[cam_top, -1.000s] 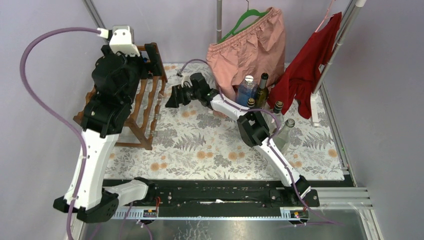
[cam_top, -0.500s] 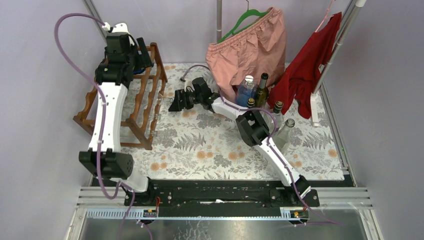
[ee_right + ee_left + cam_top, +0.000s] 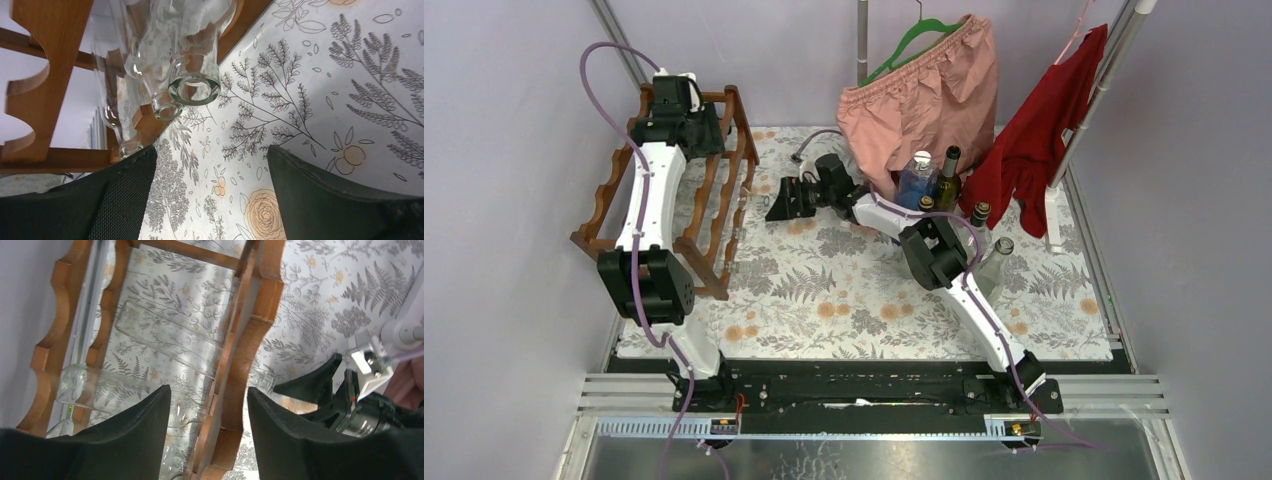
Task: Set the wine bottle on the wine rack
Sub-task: Move the wine rack to the corner of the board.
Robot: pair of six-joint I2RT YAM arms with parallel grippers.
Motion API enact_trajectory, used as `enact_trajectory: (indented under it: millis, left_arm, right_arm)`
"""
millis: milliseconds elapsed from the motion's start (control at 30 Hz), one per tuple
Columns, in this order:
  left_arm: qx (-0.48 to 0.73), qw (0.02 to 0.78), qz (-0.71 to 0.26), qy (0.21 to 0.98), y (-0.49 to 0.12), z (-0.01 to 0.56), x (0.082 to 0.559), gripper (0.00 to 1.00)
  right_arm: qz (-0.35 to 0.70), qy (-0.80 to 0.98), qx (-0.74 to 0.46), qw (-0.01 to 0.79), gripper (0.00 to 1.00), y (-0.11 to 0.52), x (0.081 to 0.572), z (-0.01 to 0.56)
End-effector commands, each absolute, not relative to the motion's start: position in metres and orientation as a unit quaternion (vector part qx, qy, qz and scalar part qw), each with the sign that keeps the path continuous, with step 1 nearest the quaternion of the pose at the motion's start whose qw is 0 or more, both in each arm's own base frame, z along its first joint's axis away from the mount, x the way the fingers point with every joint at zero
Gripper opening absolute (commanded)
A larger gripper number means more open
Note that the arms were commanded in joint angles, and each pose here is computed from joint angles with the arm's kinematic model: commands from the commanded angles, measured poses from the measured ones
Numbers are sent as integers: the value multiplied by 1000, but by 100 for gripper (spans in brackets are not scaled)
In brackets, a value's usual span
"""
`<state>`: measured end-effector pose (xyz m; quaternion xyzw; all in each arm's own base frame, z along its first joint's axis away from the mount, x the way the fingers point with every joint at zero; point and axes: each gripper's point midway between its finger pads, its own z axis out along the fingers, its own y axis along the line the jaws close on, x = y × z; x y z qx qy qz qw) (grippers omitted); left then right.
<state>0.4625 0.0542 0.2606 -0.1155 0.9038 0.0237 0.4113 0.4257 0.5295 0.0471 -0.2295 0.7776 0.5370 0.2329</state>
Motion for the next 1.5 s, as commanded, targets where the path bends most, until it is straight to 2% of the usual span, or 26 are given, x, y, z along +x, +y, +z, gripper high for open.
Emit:
enact_trajectory:
  millis: [0,233,400,500,833,867,900,1467]
  left_arm:
    - [-96,383,-13,919,41,241,461,60]
    - [-91,353,-25,931,35,225,453,43]
    - [-80,340,-32,936,32,220,449,19]
    - [-71,339,-41,937,28,219,447,9]
    - [-35,347,-92,933,6,228,430,4]
    - [-30,348,-96,932,5,228,428,4]
    - [-24,349,-100,932,2,228,425,4]
    - [33,355,-147,923,-20,229,398,3]
  right_arm:
    - [587,733,-210,270,88,528,447,121]
    - [607,726,-187,263,89,531,449,126]
    - [626,724,-150,249,89,526,457,125]
    - [634,723,-134,240,89,524,458,126]
    - [617,740,-130,234,91,519,455,122]
    - [617,741,-130,230,98,518,453,120]
    - [618,742,-130,227,100,518,451,119]
    - [645,725,-118,211,100,514,436,136]
